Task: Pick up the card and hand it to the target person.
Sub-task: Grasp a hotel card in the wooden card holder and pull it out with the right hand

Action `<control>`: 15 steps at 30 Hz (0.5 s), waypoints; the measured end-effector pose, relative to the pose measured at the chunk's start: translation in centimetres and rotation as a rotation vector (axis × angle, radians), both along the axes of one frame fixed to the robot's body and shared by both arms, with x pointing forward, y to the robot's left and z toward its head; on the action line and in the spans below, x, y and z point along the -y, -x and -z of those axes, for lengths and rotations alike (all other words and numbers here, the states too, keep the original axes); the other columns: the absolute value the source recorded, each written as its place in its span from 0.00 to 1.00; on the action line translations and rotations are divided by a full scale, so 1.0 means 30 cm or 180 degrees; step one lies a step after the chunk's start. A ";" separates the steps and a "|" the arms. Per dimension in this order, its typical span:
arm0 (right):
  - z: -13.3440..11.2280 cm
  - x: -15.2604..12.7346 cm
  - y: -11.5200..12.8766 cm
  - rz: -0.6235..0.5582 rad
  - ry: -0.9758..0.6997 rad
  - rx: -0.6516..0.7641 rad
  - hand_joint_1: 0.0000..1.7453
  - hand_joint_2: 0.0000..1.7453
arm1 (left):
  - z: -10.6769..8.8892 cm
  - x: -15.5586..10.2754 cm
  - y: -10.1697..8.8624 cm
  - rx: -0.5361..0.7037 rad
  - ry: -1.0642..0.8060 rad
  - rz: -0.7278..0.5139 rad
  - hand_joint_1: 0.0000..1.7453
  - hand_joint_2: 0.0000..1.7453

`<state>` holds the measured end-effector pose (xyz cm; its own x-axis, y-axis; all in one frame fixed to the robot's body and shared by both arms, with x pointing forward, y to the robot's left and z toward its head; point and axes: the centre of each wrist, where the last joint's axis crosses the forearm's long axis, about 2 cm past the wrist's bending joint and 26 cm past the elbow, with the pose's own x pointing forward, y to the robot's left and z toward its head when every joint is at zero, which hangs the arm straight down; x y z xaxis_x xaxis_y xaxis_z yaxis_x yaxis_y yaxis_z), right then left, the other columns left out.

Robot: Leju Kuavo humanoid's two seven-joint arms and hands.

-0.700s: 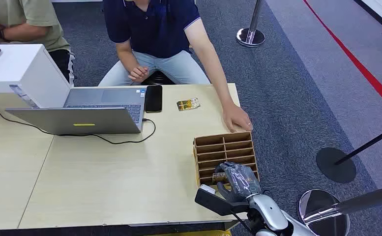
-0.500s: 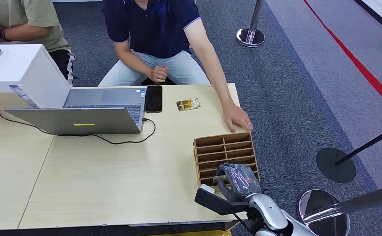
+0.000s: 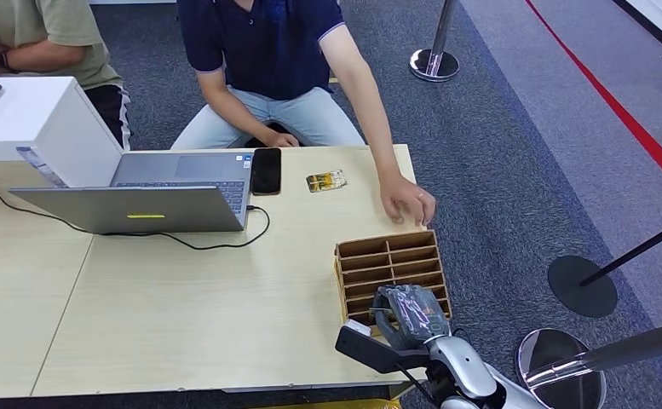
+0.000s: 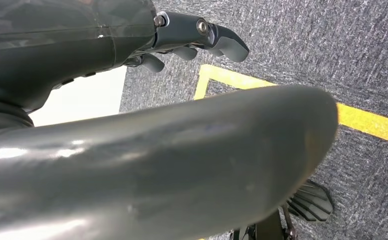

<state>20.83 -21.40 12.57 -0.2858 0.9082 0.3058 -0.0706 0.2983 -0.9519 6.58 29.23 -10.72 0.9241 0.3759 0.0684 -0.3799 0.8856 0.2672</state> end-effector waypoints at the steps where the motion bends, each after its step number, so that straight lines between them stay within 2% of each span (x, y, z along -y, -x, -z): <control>1: 0.000 0.000 0.000 0.0000 0.0000 0.0000 0.95 1.00 | 0.000 0.000 0.000 0.0000 0.0000 0.0000 0.00 1.00; 15: 0.000 0.000 0.000 0.0000 -0.0002 0.0003 0.95 1.00 | 0.000 0.000 0.000 0.0001 -0.0001 0.0000 0.00 1.00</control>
<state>20.83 -21.39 12.57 -0.2860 0.9080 0.3060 -0.0696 0.2988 -0.9518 6.58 29.23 -10.72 0.9241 0.3760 0.0688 -0.3801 0.8854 0.2674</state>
